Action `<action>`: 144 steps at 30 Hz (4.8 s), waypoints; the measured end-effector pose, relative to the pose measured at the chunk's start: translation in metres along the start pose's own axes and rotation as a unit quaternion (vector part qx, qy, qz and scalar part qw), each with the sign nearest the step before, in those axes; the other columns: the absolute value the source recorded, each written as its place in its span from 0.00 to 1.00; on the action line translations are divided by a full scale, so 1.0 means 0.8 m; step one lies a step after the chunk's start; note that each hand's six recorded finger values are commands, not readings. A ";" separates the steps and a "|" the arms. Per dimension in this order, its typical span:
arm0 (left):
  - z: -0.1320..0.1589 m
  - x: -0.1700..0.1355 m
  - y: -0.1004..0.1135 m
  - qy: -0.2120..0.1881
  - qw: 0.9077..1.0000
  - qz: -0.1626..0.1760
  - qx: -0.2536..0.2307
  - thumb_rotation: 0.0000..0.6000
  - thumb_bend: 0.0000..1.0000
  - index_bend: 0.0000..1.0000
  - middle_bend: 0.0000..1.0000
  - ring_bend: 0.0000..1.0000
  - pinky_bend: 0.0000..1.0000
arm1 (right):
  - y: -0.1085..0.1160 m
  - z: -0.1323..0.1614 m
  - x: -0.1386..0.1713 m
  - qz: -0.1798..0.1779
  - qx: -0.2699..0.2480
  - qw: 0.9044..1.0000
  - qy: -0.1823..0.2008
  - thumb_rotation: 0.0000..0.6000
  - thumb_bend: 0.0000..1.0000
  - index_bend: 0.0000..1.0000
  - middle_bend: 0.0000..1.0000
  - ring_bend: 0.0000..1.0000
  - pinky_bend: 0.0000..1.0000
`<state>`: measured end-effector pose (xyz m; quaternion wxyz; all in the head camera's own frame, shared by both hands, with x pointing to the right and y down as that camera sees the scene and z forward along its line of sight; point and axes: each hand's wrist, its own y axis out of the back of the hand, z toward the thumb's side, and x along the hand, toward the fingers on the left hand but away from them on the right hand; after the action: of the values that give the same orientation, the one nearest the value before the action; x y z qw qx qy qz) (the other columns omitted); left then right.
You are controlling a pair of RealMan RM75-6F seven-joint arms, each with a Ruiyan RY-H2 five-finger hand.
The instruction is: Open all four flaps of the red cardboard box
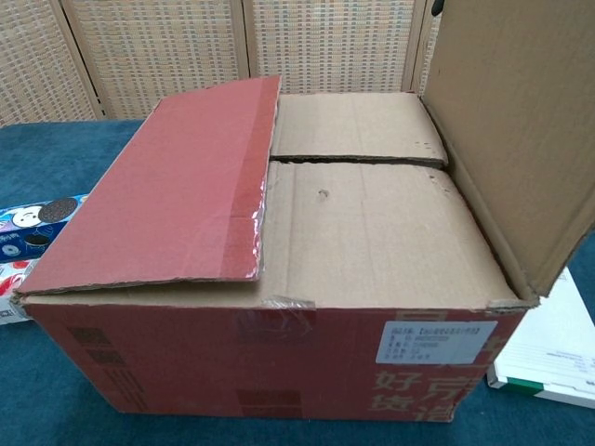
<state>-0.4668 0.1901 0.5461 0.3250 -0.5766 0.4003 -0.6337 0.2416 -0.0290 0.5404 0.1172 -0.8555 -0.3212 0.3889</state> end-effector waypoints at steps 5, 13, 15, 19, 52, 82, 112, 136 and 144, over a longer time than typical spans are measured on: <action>0.002 0.000 0.001 -0.001 1.000 0.001 0.002 0.82 0.47 0.12 0.00 0.00 0.00 | 0.011 -0.005 0.006 -0.004 0.001 1.000 -0.004 1.00 1.00 0.22 0.41 0.00 0.00; 0.006 0.001 0.003 -0.003 1.000 0.003 0.004 0.83 0.47 0.12 0.00 0.00 0.00 | 0.036 -0.009 0.019 -0.016 0.005 1.000 -0.003 1.00 1.00 0.22 0.41 0.00 0.00; 0.007 0.001 0.003 -0.004 1.000 0.003 0.005 0.83 0.47 0.12 0.00 0.00 0.00 | 0.041 -0.010 0.022 -0.018 0.007 1.000 -0.003 1.00 1.00 0.22 0.40 0.00 0.00; 0.007 0.000 0.006 -0.004 1.000 0.005 0.006 0.83 0.47 0.12 0.00 0.00 0.00 | 0.054 -0.016 0.030 -0.027 0.008 1.000 -0.005 1.00 1.00 0.22 0.40 0.00 0.00; 0.139 0.064 0.080 -0.271 0.959 0.004 0.085 0.82 0.51 0.07 0.00 0.00 0.00 | 0.029 -0.081 0.140 -0.177 0.185 0.966 -0.022 1.00 0.88 0.10 0.03 0.00 0.00; 0.406 0.076 0.059 -0.544 0.824 -0.131 0.092 0.83 1.00 0.09 0.00 0.00 0.00 | -0.024 -0.124 0.198 -0.232 0.236 0.939 -0.094 1.00 0.88 0.09 0.03 0.00 0.00; 0.412 0.071 0.016 -0.537 0.814 -0.182 0.123 0.82 1.00 0.20 0.30 0.08 0.00 | -0.022 -0.140 0.212 -0.240 0.213 0.941 -0.104 1.00 0.88 0.09 0.03 0.00 0.00; 0.343 0.080 0.102 -0.503 0.852 -0.099 0.107 0.83 1.00 0.20 0.36 0.12 0.00 | -0.031 -0.136 0.196 -0.227 0.215 0.945 -0.091 1.00 0.88 0.09 0.03 0.00 0.00; 0.298 0.081 0.133 -0.472 0.872 -0.075 0.109 0.83 1.00 0.20 0.38 0.13 0.00 | -0.034 -0.131 0.190 -0.220 0.219 0.947 -0.088 1.00 0.88 0.09 0.03 0.00 0.00</action>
<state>-0.2441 0.0520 0.4858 0.4877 -0.7962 0.0831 -0.3485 0.3811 0.0944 0.5333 0.3554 -0.6795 -0.4176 0.4874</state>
